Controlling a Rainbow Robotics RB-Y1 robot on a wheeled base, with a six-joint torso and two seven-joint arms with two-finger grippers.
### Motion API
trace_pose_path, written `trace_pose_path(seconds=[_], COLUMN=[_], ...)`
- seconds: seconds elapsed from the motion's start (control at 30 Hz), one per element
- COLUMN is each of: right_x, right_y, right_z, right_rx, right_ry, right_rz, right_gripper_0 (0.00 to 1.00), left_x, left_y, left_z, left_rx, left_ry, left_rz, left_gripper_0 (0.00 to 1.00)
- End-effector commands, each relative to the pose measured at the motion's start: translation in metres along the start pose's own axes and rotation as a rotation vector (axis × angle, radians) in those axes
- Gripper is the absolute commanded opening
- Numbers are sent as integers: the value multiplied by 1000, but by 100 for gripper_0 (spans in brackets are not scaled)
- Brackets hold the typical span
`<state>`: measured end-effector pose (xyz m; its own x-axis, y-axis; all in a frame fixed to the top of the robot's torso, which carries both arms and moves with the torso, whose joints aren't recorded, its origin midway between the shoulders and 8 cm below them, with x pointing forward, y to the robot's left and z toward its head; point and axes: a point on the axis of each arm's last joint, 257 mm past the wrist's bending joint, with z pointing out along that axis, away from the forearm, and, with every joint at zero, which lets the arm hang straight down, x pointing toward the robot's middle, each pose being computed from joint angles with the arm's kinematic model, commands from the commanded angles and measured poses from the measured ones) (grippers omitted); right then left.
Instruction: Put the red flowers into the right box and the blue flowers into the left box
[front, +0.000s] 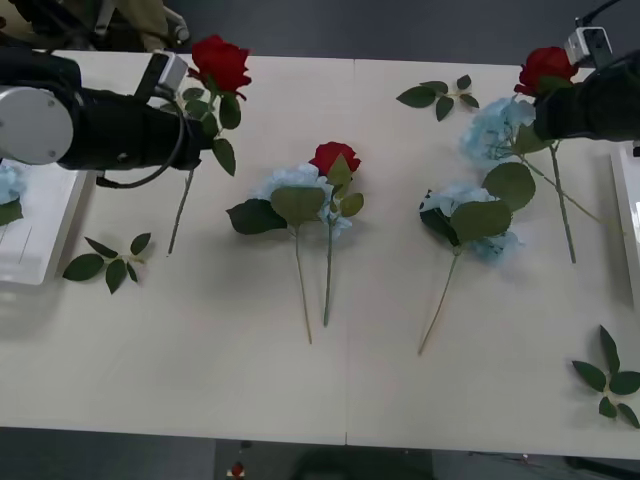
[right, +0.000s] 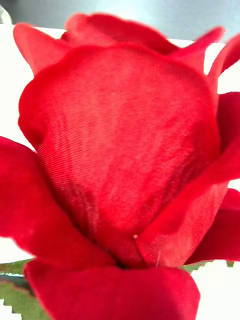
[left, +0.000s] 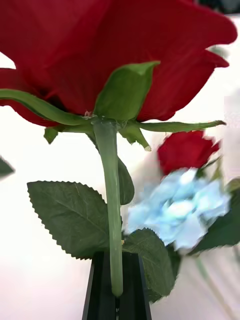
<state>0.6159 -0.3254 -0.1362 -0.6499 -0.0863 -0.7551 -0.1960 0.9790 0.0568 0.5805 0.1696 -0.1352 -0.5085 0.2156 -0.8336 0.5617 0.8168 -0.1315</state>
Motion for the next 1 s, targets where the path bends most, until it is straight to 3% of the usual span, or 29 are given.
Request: trace_pose_path(seconds=[0.03,0.2,0.27,0.3,0.33,0.4,0.43,0.5,1.0], right_x=[-9,-7,-7,-6,-5,-4,-5,-4,8], right_y=[4,2,1,0,0,-1,-1,-2,-11], right_z=[-8,-4,-4,-4,-4,-4,-4,-4,-21], right_rx=[-7,2,6,8,8,9,8,10,-28], right_ry=[-23,-20,-20,-17,-15,-14,-15,-13,13], right_rz=[-33,-36,-37,-38,-39,-41,-44,-46,3], right_gripper_0=[0,0,30,55,72,91,95,100,100], left_x=[-41,-62,-71,-76,-81,-86,-88,-93,-86], left_y=[-27,-54,-69,-78,-85,-99,-106,-119,-171], left_z=[-9,-9,-8,-8,-8,-7,-7,-7,-17], left_rx=[67,117,146,162,173,203,223,260,413], left_ry=[-95,-153,-180,-197,-212,-234,-244,-270,-381], left_rz=[-32,-7,2,16,37,61,64,82,307], left_gripper_0=[0,0,0,0,0,0,0,0,0])
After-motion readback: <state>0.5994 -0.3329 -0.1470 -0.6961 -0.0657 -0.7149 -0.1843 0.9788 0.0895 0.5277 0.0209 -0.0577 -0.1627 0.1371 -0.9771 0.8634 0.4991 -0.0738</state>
